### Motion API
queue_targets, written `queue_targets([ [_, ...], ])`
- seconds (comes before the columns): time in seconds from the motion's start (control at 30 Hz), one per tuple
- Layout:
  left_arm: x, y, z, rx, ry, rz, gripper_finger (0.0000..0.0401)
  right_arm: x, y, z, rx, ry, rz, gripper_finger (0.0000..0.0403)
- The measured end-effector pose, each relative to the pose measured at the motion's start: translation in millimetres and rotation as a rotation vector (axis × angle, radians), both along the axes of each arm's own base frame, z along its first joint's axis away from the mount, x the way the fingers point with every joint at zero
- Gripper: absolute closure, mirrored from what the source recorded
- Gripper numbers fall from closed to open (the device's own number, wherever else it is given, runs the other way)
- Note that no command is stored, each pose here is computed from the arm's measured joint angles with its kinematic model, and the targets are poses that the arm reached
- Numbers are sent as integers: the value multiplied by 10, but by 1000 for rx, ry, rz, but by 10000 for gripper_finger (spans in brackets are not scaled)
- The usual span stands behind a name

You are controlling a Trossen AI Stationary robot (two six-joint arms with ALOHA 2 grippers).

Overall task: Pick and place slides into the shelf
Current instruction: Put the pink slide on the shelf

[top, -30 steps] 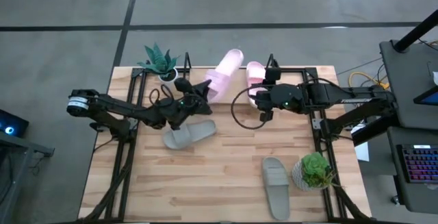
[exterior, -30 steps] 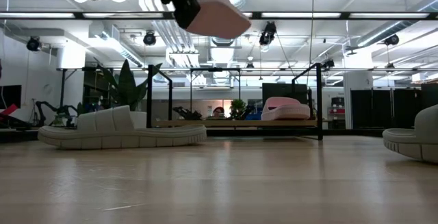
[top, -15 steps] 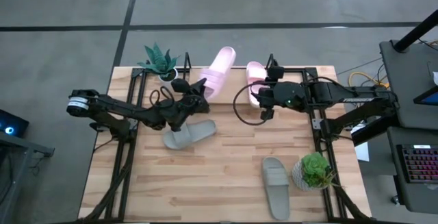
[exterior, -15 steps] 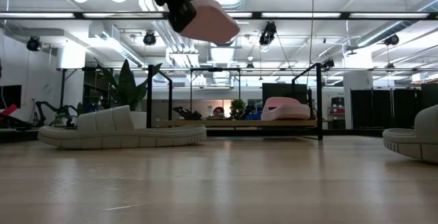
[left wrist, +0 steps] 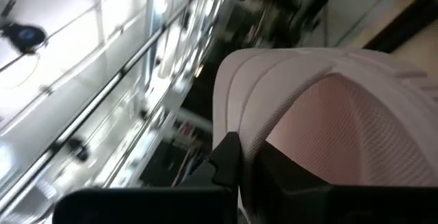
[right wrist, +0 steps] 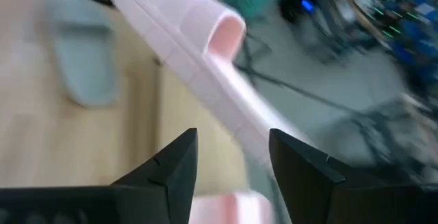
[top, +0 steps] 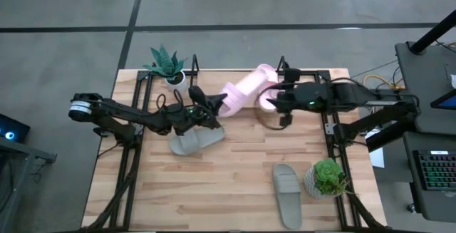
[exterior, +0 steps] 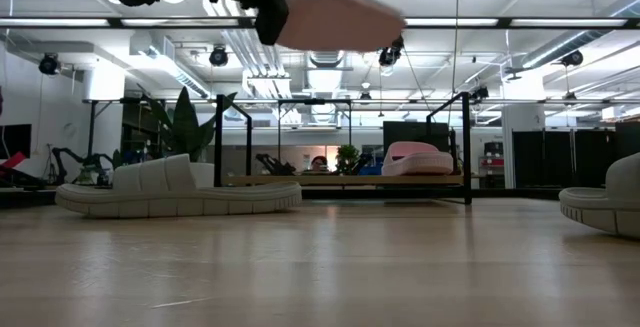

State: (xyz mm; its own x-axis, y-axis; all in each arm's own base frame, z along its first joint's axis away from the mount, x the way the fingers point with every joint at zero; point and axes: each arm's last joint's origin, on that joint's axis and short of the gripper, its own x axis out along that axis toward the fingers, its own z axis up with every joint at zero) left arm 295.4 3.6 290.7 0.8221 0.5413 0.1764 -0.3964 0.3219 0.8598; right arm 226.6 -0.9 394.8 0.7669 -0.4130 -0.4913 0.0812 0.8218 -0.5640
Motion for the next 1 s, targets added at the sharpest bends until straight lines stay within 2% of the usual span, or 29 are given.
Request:
queue_targets([
  [0.1, -64, 30, 39, -47, -52, -143, 401, -207, 40, 137, 114, -75, 158, 231],
  [0.2, -150, 89, 64, -113, -104, -338, 401, -434, 80, 260, 192, -147, 318, 232],
  [0.27, -208, 136, 104, -160, -132, -462, 401, -565, 89, 313, 195, -185, 382, 234],
  [0.37, -266, 211, 144, -219, -163, -586, 401, -690, 90, 345, 169, -223, 427, 233],
  [0.53, -270, 265, 134, -243, -159, -612, 401, -696, 91, 320, 138, -197, 446, 231],
  [0.77, -271, 257, 137, -241, -159, -627, 401, -421, 156, 166, 62, -71, 502, 231],
  [1.0, -265, 257, 114, -251, -134, -631, 401, -238, 166, 128, -45, -10, 411, 231],
])
